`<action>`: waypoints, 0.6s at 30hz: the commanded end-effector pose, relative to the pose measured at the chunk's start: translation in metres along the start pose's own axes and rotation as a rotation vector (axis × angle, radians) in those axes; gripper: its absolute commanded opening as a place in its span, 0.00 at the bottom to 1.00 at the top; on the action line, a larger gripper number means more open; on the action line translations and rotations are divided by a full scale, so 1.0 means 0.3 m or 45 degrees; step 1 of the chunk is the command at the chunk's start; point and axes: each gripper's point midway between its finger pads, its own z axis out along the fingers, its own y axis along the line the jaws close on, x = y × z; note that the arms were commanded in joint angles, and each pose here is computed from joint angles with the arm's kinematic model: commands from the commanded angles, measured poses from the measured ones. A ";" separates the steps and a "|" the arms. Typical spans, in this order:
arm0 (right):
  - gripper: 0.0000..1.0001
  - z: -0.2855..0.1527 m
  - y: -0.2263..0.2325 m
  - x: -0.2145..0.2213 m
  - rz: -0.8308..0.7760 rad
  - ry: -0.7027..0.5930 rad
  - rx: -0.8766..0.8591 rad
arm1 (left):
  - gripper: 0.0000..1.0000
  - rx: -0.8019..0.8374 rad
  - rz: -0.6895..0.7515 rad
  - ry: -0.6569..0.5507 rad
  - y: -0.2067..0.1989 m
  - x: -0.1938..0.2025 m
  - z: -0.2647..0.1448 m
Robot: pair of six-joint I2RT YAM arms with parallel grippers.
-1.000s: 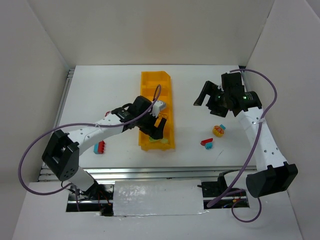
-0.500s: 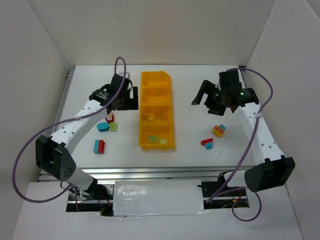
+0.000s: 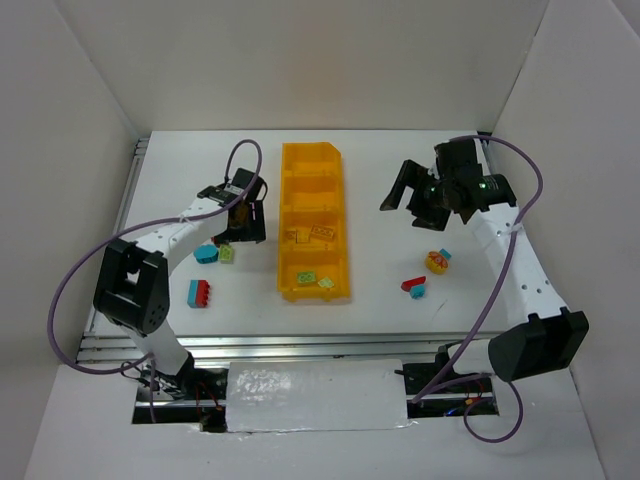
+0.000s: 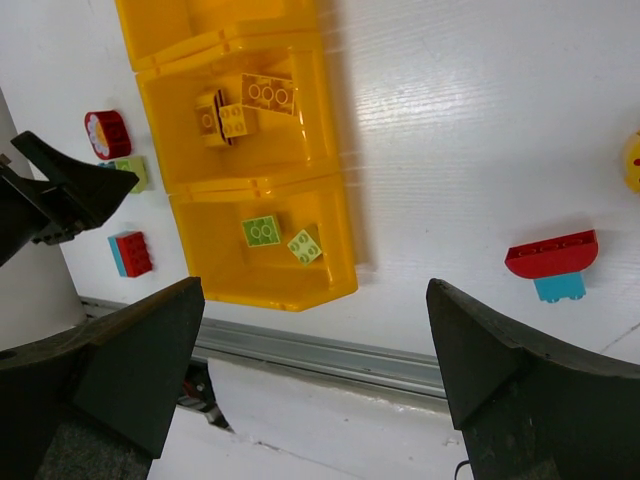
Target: Sort the legos into containers by color
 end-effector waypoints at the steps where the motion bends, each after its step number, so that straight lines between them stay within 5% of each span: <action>1: 1.00 -0.013 0.022 -0.023 -0.027 -0.018 -0.036 | 0.84 -0.072 -0.068 -0.012 0.039 -0.004 0.017; 18: 1.00 0.008 0.047 -0.038 -0.040 0.017 -0.059 | 0.84 -0.081 -0.068 0.035 0.095 0.020 0.134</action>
